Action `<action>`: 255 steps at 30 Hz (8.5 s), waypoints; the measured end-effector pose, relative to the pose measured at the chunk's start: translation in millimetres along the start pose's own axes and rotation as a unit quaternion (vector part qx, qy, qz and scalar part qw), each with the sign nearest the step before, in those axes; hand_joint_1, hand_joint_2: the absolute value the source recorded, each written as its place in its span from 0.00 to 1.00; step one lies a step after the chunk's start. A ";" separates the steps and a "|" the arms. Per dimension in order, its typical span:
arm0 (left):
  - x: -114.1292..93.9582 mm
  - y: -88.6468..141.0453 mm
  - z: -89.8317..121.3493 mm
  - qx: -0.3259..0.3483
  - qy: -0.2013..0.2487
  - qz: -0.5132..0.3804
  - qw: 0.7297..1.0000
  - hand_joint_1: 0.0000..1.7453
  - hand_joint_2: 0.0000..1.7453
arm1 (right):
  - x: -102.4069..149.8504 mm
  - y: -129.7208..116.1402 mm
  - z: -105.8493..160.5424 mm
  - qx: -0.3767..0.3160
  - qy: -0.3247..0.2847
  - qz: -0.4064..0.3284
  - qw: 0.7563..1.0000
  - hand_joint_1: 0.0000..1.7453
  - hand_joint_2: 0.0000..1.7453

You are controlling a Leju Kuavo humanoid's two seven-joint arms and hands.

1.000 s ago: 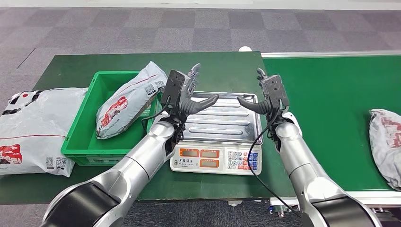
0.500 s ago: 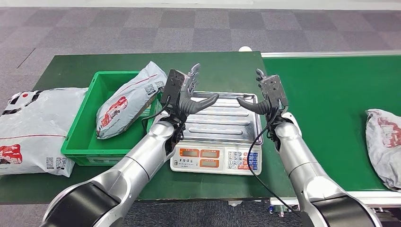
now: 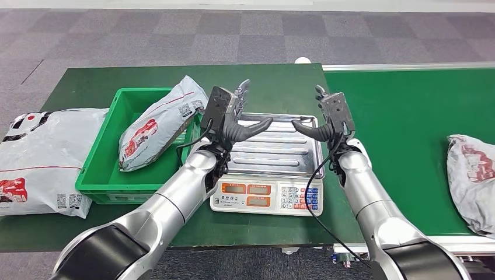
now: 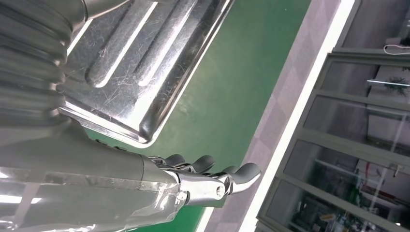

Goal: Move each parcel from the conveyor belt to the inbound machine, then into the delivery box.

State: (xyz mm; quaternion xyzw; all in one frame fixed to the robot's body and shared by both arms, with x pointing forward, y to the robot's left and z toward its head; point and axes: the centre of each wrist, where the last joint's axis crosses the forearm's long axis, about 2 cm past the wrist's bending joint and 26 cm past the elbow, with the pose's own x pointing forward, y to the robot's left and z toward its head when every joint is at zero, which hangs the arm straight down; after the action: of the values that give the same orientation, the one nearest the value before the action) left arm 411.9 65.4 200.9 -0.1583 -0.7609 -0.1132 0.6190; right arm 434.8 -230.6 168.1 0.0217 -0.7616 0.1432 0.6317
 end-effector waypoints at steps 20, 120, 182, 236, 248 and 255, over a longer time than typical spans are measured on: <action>-0.5 -0.3 0.5 -0.012 -0.009 -0.024 1.000 0.00 1.00 | 0.8 4.1 -0.5 0.005 0.002 0.004 1.000 0.00 1.00; -9.3 -2.2 7.2 -0.022 0.010 -0.070 0.997 0.00 1.00 | -122.0 -143.7 177.8 -0.252 0.343 0.512 0.746 0.00 1.00; -14.2 40.9 8.9 0.022 0.007 -0.060 0.998 0.00 1.00 | -138.3 -134.8 193.4 -0.059 0.437 0.352 0.826 0.58 1.00; -20.8 57.1 15.5 0.053 0.006 -0.070 0.996 0.00 1.00 | -57.4 -119.4 148.4 -0.278 0.145 0.500 0.807 1.00 1.00; -20.6 34.5 14.5 0.035 0.005 -0.061 0.997 0.00 1.00 | -23.6 -126.9 130.7 -0.348 0.033 0.522 0.778 1.00 1.00; -20.2 25.2 14.0 0.028 0.007 -0.056 0.998 0.00 1.00 | -6.7 -120.0 95.6 -0.320 -0.006 0.520 0.792 1.00 1.00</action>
State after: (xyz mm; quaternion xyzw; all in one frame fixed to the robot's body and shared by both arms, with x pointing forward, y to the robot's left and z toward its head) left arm 412.4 91.8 177.7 -0.0969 -0.7669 -0.1273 0.6215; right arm 370.4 -370.0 169.2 -0.5806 -0.6636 0.1982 0.4282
